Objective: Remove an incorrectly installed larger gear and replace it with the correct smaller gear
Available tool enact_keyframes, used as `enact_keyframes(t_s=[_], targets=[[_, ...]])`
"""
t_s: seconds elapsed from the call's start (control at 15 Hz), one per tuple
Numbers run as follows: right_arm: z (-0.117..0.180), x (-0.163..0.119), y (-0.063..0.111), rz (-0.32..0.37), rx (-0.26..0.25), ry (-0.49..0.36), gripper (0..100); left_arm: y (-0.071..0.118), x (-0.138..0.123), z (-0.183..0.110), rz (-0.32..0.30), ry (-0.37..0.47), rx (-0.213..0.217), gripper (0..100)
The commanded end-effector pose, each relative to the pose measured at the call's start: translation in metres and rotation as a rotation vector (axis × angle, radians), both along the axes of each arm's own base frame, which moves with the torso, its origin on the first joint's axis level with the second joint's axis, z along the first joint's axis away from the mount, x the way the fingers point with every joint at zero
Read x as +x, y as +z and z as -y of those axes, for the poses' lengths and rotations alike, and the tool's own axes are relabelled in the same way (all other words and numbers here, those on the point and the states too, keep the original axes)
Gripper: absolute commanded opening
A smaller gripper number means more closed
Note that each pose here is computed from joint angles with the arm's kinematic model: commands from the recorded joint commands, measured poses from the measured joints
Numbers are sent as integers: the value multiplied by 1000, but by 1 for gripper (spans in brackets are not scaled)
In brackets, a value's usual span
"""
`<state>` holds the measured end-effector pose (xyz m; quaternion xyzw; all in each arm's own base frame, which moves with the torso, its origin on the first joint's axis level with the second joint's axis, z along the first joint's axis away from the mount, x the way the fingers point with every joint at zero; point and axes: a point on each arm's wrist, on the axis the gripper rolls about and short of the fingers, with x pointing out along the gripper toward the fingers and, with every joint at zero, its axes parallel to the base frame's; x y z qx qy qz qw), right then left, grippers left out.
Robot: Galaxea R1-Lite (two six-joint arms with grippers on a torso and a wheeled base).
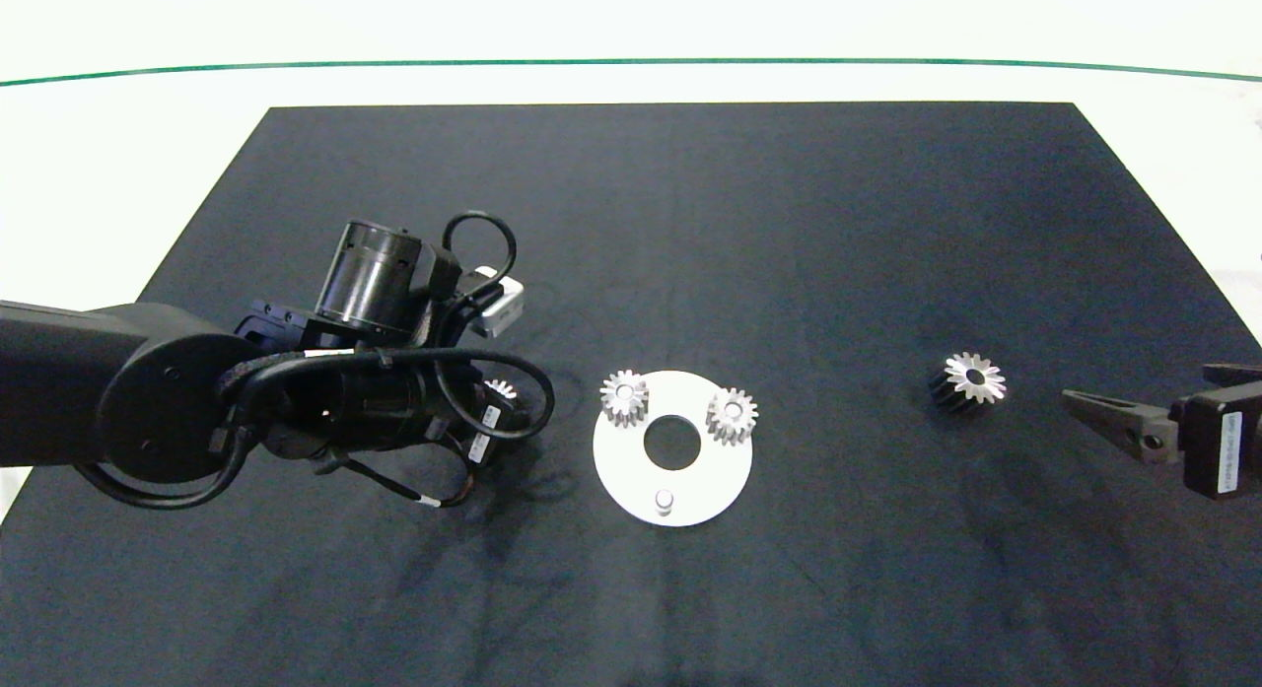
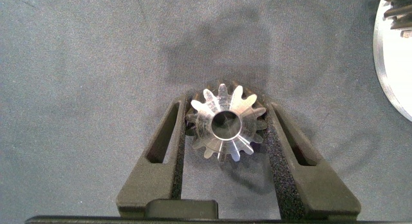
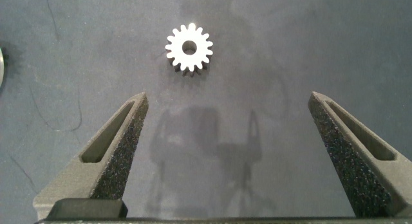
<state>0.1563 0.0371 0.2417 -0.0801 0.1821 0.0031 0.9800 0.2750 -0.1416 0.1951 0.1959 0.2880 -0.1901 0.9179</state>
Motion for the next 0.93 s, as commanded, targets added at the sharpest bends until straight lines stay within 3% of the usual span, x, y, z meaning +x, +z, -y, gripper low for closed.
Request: enact_keyframes(t_s=[0.07,0.4,0.6,0.93], targets=[[0,0,0,0,0,2,100,-1,0,0,-4,0,4,23],[0,0,0,0,1,3,100,1,0,-1,2,1,2,19],[0,0,0,0,1,3,100,13,-8,-2,34,-8,-15,19],[1,-1,0,1,3,1,100,29,-43,-4,12,-50,-7,19]])
